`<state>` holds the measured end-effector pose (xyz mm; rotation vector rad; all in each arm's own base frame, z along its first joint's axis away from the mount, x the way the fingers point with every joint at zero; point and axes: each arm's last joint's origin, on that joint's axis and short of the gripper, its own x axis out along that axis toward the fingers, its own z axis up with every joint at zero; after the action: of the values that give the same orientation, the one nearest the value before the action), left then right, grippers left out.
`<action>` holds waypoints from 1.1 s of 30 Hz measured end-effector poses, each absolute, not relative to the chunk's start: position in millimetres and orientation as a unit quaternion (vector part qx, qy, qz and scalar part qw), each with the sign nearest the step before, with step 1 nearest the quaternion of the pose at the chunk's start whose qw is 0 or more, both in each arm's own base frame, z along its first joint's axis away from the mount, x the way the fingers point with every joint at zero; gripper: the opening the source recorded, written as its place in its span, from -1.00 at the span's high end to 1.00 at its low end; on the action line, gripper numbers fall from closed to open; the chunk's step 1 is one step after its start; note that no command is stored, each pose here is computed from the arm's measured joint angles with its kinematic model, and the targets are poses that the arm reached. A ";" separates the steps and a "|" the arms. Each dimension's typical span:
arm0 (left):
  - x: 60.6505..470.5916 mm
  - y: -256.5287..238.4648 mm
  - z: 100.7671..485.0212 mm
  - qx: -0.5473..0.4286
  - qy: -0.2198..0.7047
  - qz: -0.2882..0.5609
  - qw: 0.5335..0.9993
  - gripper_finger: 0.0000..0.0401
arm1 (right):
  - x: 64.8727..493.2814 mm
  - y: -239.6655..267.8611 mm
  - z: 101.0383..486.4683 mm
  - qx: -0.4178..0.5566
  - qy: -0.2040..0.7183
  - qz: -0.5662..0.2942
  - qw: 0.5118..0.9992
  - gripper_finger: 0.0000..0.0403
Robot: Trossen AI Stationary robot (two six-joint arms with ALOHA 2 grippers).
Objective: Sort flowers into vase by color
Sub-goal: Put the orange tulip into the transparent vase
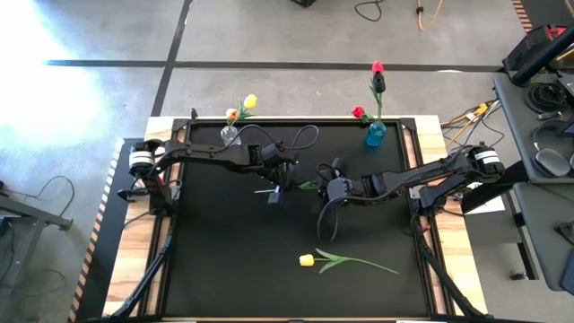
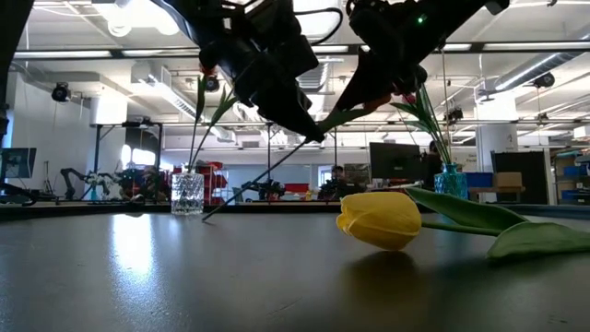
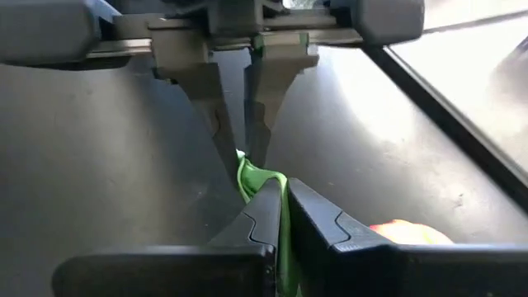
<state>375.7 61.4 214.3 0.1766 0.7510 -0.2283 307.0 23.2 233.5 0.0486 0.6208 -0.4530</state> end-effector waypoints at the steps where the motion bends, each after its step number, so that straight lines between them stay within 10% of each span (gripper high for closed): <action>1: 375.7 62.7 213.8 0.086 0.366 -0.110 0.920 0.95 | 307.0 23.9 233.7 0.016 0.302 -0.222 0.927 0.92; 17: 349.8 77.4 193.0 0.084 0.328 -0.076 0.938 1.00 | 309.0 45.5 289.6 -0.094 0.242 -0.236 0.936 0.06; 33: 236.5 61.9 316.9 0.191 0.128 0.110 0.967 1.00 | 290.7 59.9 242.3 -0.108 0.253 -0.299 0.914 0.93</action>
<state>236.5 61.9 316.9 0.3864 0.2598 0.2217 290.7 59.9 242.3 -0.2219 0.5209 -0.6153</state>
